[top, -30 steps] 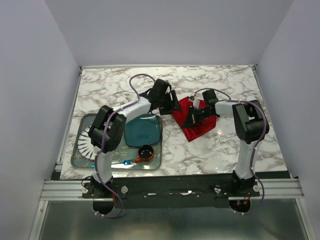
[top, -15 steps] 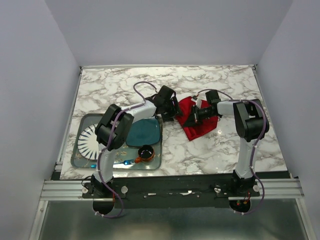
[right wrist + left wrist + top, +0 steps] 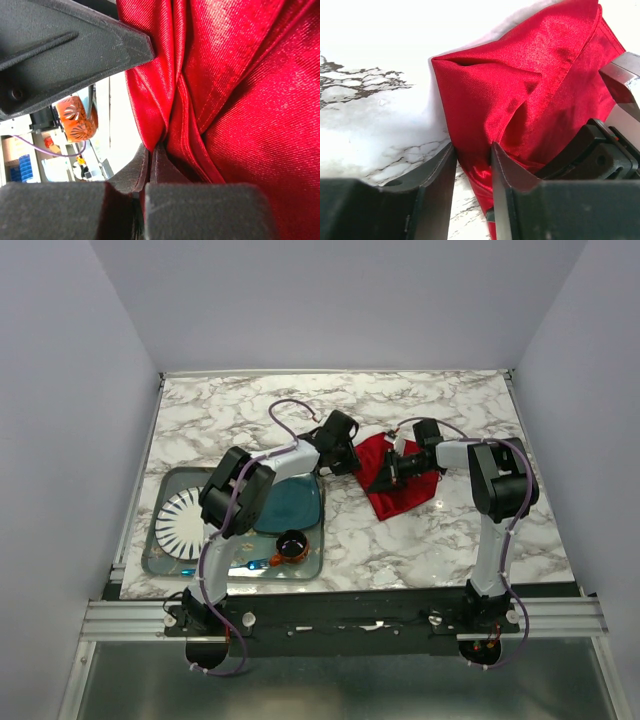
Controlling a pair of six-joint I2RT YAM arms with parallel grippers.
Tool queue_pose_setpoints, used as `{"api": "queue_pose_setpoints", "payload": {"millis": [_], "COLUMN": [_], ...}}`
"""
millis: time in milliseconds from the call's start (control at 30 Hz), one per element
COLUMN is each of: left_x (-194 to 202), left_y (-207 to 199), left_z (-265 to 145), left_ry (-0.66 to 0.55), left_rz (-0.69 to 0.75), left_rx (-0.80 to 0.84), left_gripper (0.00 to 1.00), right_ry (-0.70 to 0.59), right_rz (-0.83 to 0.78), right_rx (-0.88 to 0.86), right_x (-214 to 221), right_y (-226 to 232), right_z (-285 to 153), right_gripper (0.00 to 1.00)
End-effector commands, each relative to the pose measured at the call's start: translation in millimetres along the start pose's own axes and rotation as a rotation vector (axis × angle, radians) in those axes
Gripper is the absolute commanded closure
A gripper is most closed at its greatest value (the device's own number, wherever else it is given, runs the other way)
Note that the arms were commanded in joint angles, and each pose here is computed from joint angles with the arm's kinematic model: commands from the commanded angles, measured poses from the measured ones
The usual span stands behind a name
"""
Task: Fold the napkin, place the utensils inside, and roll it up
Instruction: Roll the napkin with the utensil
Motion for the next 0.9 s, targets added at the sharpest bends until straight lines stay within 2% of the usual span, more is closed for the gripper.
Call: {"api": "queue_pose_setpoints", "payload": {"millis": [0, 400, 467, 500, 567, 600, 633, 767, 867], "left_x": [36.9, 37.5, 38.1, 37.5, 36.8, 36.8, 37.5, 38.9, 40.2], "left_y": [51.4, 41.1, 39.3, 38.9, 37.2, 36.0, 36.0, 36.5, 36.9], "left_z": [26.7, 30.8, 31.0, 30.9, 30.6, 31.1, 31.6, 31.3, 30.3], "left_ry": [0.062, 0.074, 0.080, 0.079, 0.077, 0.078, 0.083, 0.088, 0.089], "left_rz": [0.059, 0.065, 0.065, 0.066, 0.066, 0.065, 0.065, 0.060, 0.057], "left_rx": [-0.195, -0.155, -0.146, -0.145, -0.137, -0.131, -0.130, -0.126, -0.123], "left_gripper": [0.63, 0.67, 0.67, 0.67, 0.67, 0.67, 0.67, 0.67, 0.67], "right_ry": [0.002, -0.082, -0.124, -0.121, -0.199, -0.209, -0.278, -0.432, -0.519], "right_rz": [0.009, -0.142, -0.160, -0.186, -0.231, -0.264, -0.282, -0.291, -0.335], "right_rx": [0.105, 0.422, 0.520, 0.570, 0.685, 0.712, 0.800, 0.940, 0.982], "right_x": [-0.9, -6.1, -7.4, -2.2, -5.5, 0.1, -4.8, -7.4, -9.5], "right_y": [-9.9, 22.4, 20.7, 22.4, 25.7, 29.0, 28.2, 31.7, 34.7], "right_z": [-6.5, -40.0, -46.2, -42.1, -48.3, -37.4, -44.3, -34.6, -22.9], "right_gripper": [0.91, 0.56, 0.51, 0.47, 0.40, 0.32, 0.31, 0.31, 0.32]}}
Point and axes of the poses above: each gripper's point midway between its finger pads, its own z axis out along the fingers, its own y axis along the line the jaws close on, x = y × z, the point moved 2 cm from there along -z, back along the fingers, and after that the axes turned 13 degrees about z, right-handed, at the moved point
